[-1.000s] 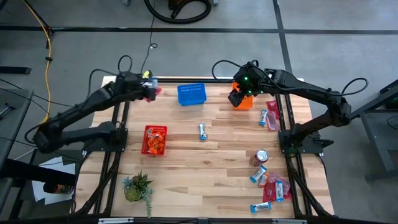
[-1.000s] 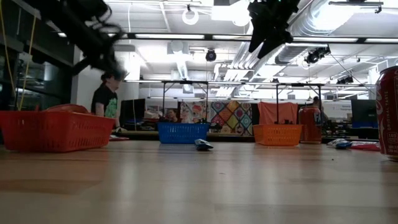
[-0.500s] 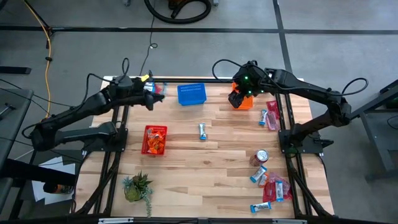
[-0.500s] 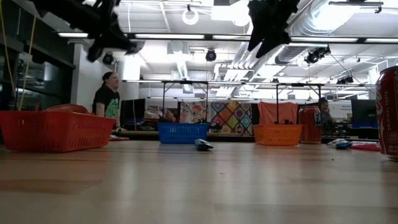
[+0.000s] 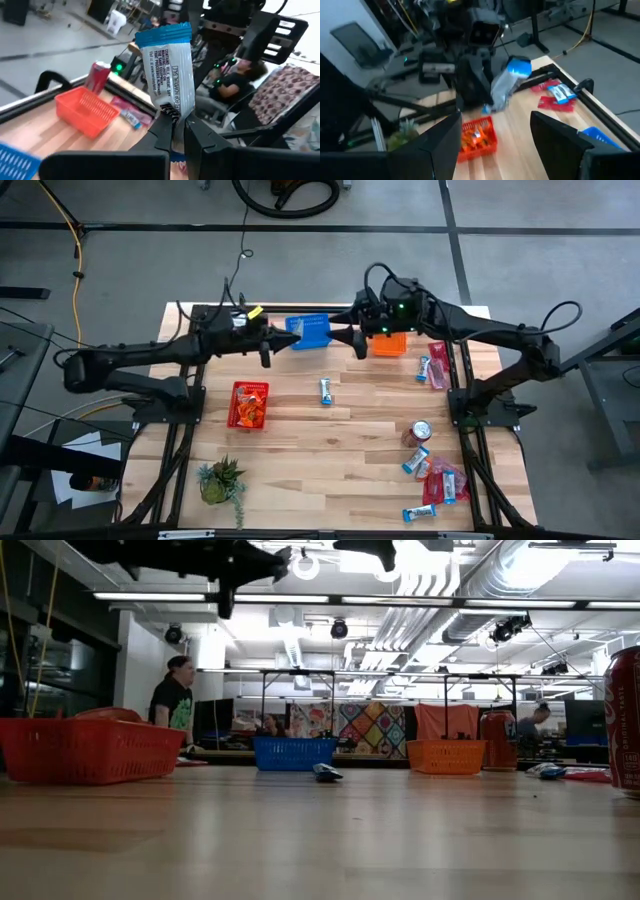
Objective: Sort candy
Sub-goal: Put the white candy pack into the blue basket
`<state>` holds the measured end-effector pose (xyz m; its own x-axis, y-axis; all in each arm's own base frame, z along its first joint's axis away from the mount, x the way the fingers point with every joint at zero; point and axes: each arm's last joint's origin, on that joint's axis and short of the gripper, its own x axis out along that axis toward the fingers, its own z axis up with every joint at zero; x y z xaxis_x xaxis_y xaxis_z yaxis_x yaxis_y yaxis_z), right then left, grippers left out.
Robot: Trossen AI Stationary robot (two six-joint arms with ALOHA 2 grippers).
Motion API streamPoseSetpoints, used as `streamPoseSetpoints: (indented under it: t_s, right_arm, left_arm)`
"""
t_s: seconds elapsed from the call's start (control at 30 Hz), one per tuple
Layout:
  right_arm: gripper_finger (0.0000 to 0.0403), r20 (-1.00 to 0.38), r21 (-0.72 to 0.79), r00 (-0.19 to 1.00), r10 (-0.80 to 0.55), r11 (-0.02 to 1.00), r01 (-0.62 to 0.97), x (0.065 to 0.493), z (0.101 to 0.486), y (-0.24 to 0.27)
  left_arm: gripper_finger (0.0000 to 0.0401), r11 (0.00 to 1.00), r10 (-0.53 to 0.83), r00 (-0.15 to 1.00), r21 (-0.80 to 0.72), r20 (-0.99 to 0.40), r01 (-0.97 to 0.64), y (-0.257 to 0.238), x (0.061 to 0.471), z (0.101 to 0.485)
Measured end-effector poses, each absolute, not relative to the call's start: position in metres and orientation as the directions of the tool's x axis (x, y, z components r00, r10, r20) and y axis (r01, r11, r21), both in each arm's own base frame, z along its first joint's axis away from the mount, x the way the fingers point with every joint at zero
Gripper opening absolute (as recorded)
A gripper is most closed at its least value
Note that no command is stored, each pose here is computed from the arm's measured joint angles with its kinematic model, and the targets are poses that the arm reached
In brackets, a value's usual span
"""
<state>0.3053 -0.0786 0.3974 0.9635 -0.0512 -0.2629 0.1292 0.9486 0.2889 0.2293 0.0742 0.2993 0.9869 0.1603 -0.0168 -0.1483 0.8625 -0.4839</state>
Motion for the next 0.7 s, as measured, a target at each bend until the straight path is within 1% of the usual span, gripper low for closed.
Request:
streamPoseSetpoints:
  t_s: [0.1, 0.17, 0.3, 0.4, 0.53, 0.7]
  right_arm:
    - [0.0232, -0.26, 0.295, 0.964, -0.055, 0.946, 0.133, 0.307, 0.397, -0.08]
    - [0.0232, -0.257, 0.289, 0.965, -0.057, 0.948, 0.133, 0.307, 0.397, -0.08]
    - [0.0232, -0.237, 0.274, 0.969, -0.071, 0.952, 0.137, 0.301, 0.402, -0.083]
    - [0.0232, -0.213, 0.28, 0.973, -0.092, 0.948, 0.15, 0.293, 0.409, -0.087]
    - [0.0232, -0.172, 0.289, 0.979, -0.11, 0.944, 0.157, 0.279, 0.421, -0.087]
    - [0.0232, -0.145, 0.285, 0.983, -0.112, 0.947, 0.15, 0.268, 0.43, -0.083]
  left_arm:
    - [0.0004, 0.854, 0.215, 0.975, -0.475, -0.052, -0.213, 0.08, 0.239, 0.3]
    - [0.0003, 0.853, 0.254, 0.961, -0.444, -0.108, -0.276, 0.087, 0.248, 0.304]
    - [0.0003, 0.854, 0.325, 0.904, -0.325, -0.278, -0.407, 0.113, 0.269, 0.315]
    - [0.0002, 0.824, 0.392, 0.812, -0.227, -0.433, -0.519, 0.142, 0.284, 0.315]
    - [0.0001, 0.772, 0.391, 0.669, -0.171, -0.632, -0.612, 0.179, 0.299, 0.291]
    - [0.0001, 0.745, 0.333, 0.507, -0.107, -0.795, -0.659, 0.202, 0.31, 0.236]
